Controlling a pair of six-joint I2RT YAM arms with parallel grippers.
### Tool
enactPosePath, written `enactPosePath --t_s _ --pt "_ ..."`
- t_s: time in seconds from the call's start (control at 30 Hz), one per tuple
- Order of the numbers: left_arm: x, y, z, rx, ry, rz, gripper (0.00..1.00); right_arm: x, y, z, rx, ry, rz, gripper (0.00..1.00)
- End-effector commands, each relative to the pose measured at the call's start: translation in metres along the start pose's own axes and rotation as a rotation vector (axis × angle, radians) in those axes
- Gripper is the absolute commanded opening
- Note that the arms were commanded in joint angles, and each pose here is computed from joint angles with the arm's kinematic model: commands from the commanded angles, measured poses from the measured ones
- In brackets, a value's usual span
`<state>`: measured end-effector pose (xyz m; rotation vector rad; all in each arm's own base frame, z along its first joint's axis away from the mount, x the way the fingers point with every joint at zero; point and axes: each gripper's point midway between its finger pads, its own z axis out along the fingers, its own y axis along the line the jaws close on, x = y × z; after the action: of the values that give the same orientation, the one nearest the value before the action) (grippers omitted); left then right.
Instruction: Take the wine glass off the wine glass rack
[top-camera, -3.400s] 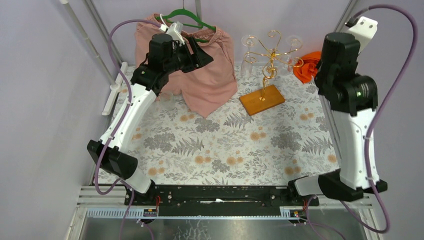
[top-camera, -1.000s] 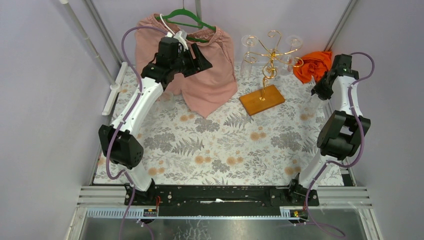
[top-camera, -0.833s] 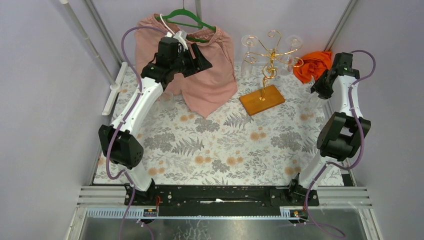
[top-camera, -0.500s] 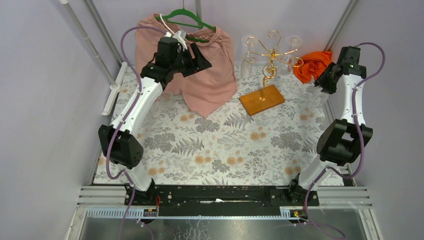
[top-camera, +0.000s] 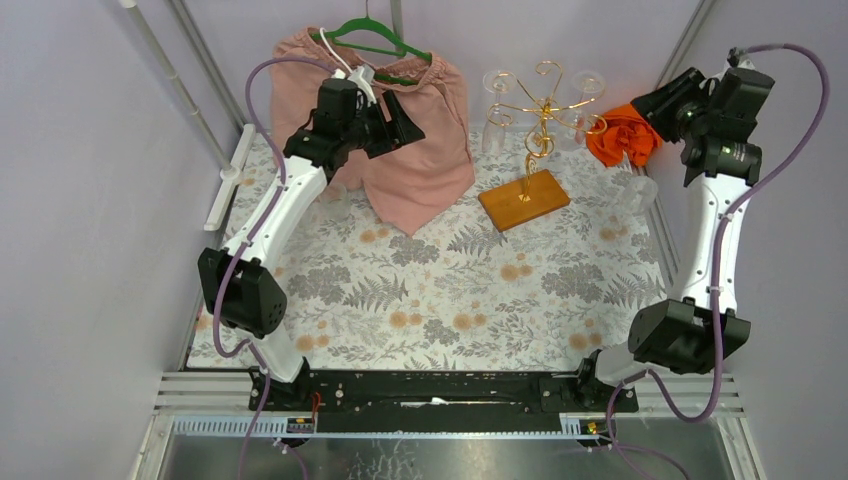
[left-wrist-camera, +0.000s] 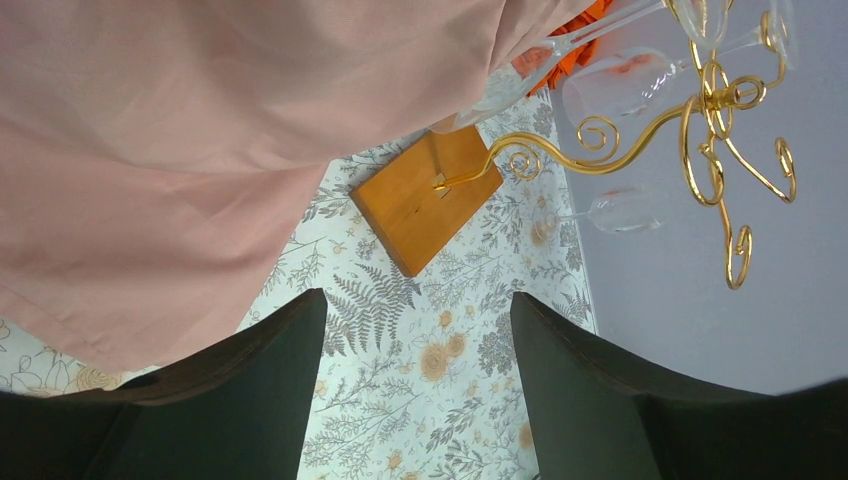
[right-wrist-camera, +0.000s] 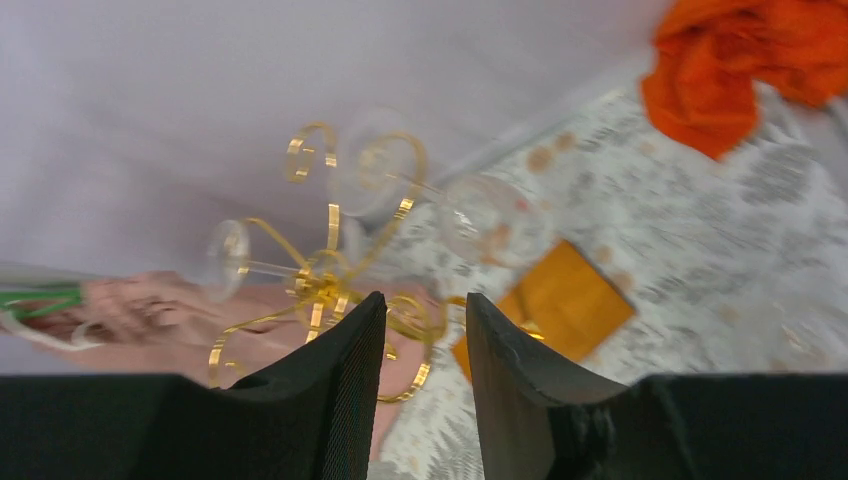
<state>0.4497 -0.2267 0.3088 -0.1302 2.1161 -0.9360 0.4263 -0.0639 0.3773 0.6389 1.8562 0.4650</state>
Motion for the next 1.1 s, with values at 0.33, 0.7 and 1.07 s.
enactPosePath --t_s 0.33,0.7,1.07 --pt "-0.011 -0.008 -0.001 0.045 -0.046 0.001 0.77 -0.028 0.074 0.055 -0.49 0.006 0.175 0.4" --pt "-0.013 -0.007 -0.002 0.028 -0.051 0.0 0.77 -0.024 0.068 0.077 -0.495 0.036 0.203 0.37" --pt "-0.014 -0.009 -0.005 0.029 -0.054 0.001 0.77 -0.014 0.062 0.098 -0.432 0.068 0.187 0.36"
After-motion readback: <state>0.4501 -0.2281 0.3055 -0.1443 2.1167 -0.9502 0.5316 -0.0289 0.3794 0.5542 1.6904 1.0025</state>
